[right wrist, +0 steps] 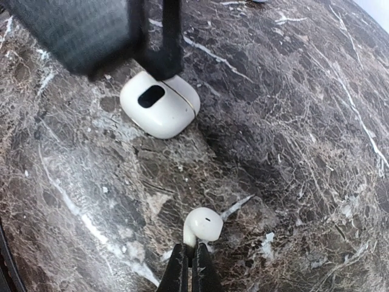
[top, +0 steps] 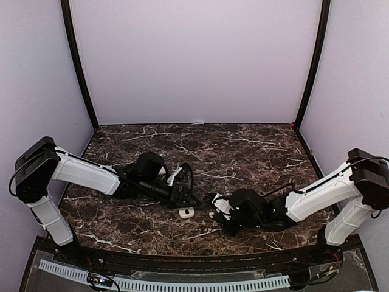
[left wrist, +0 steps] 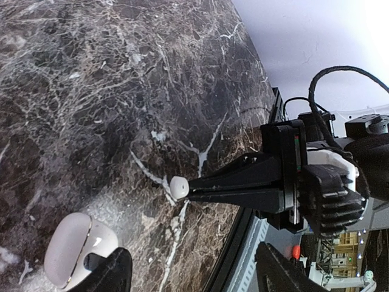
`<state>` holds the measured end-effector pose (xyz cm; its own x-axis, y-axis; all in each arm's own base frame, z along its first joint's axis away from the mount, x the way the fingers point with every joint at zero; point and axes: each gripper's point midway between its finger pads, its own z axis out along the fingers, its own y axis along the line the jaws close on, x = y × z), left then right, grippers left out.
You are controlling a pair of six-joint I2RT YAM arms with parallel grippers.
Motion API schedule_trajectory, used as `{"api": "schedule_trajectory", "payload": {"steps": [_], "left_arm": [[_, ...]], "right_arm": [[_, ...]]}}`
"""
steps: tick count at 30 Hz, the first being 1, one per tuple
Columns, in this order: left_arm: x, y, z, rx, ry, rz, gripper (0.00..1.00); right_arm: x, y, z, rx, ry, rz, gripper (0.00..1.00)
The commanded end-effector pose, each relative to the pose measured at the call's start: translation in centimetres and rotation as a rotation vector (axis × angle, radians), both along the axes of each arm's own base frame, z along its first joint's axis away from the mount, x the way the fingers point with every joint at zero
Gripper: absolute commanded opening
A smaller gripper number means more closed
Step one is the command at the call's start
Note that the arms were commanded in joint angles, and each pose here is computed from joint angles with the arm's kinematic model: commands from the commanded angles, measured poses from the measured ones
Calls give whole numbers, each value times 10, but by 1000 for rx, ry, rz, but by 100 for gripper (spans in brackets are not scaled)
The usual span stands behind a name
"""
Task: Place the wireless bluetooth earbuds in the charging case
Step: Pick up the left earbud from the center of the board, then pass from the right arm to the left
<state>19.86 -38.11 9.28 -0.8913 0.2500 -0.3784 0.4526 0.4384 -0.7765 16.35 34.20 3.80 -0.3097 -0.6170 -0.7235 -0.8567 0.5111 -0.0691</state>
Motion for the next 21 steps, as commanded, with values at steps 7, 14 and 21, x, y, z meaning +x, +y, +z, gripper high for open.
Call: {"api": "schedule_trajectory", "payload": {"steps": [7,14,21], "left_arm": [[2,-28,18,-118,111,-12,58],[8,-38,17,-145,187,8,57],[6,-43,20,-174,226,-11,59]], "right_arm": [[-1,13,34,112,-102,20,0],[-3,22,49,159,-134,39,0],[0,26,57,172,-170,43,0]]}}
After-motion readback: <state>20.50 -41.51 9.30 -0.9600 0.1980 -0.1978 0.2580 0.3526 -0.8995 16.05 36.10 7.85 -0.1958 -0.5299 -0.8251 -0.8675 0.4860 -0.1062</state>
